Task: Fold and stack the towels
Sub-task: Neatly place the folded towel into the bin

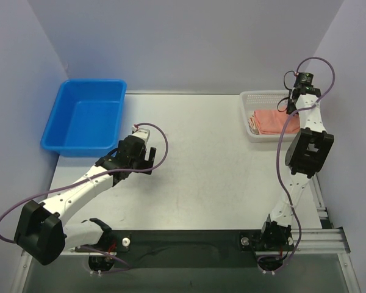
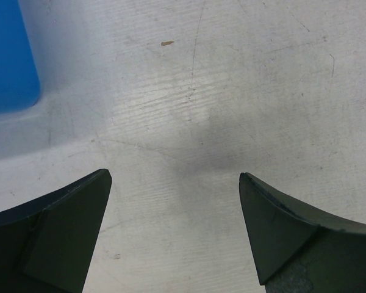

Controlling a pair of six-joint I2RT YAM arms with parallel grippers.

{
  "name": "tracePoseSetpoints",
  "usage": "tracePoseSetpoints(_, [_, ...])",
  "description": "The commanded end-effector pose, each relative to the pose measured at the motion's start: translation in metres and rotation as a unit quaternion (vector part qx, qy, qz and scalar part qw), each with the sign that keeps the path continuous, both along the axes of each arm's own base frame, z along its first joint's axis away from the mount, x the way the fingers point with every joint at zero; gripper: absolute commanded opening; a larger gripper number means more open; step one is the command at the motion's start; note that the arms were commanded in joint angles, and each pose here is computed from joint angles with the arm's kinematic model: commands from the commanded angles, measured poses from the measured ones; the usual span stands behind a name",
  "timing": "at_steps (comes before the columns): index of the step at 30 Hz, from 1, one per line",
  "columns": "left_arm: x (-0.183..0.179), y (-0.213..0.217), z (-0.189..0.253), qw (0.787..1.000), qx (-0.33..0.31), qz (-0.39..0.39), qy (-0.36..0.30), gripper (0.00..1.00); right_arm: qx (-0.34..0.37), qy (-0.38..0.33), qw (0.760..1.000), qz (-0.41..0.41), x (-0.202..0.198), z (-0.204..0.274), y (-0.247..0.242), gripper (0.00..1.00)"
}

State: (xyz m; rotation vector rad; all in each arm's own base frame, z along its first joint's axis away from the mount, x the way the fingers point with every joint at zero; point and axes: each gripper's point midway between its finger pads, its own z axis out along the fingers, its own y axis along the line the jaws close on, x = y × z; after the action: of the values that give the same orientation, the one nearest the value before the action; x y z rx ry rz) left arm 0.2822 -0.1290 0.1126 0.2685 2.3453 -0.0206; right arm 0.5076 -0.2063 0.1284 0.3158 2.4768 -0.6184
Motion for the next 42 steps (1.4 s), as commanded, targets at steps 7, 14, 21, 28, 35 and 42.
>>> tracePoseSetpoints(7, [0.007, -0.005, 0.012, 1.000, -0.010, -0.006, -0.015, 0.97, -0.007, -0.041, 0.999, -0.029, 0.002, 0.027, 0.000, 0.79])
tracePoseSetpoints(14, [0.006, -0.006, 0.013, 1.000, -0.013, -0.006, -0.016, 0.98, 0.040, -0.071, 0.997, -0.006, 0.003, 0.039, 0.045, 0.78])
tracePoseSetpoints(21, [0.005, -0.006, 0.018, 1.000, -0.020, -0.006, -0.023, 0.97, 0.149, -0.065, 0.987, 0.022, 0.005, -0.002, 0.121, 0.38])
tracePoseSetpoints(28, [0.006, -0.002, 0.021, 0.999, -0.022, 0.001, -0.030, 0.97, 0.191, -0.031, 0.981, 0.035, 0.001, -0.046, 0.165, 0.20])
tracePoseSetpoints(35, [0.006, -0.003, 0.028, 0.999, -0.032, 0.001, -0.038, 0.97, 0.172, -0.048, 0.983, 0.041, -0.003, -0.024, 0.169, 0.24])
tracePoseSetpoints(42, [0.006, 0.005, 0.053, 0.995, -0.053, 0.014, -0.081, 0.98, 0.175, -0.127, 0.975, 0.052, -0.044, 0.069, 0.173, 0.60])
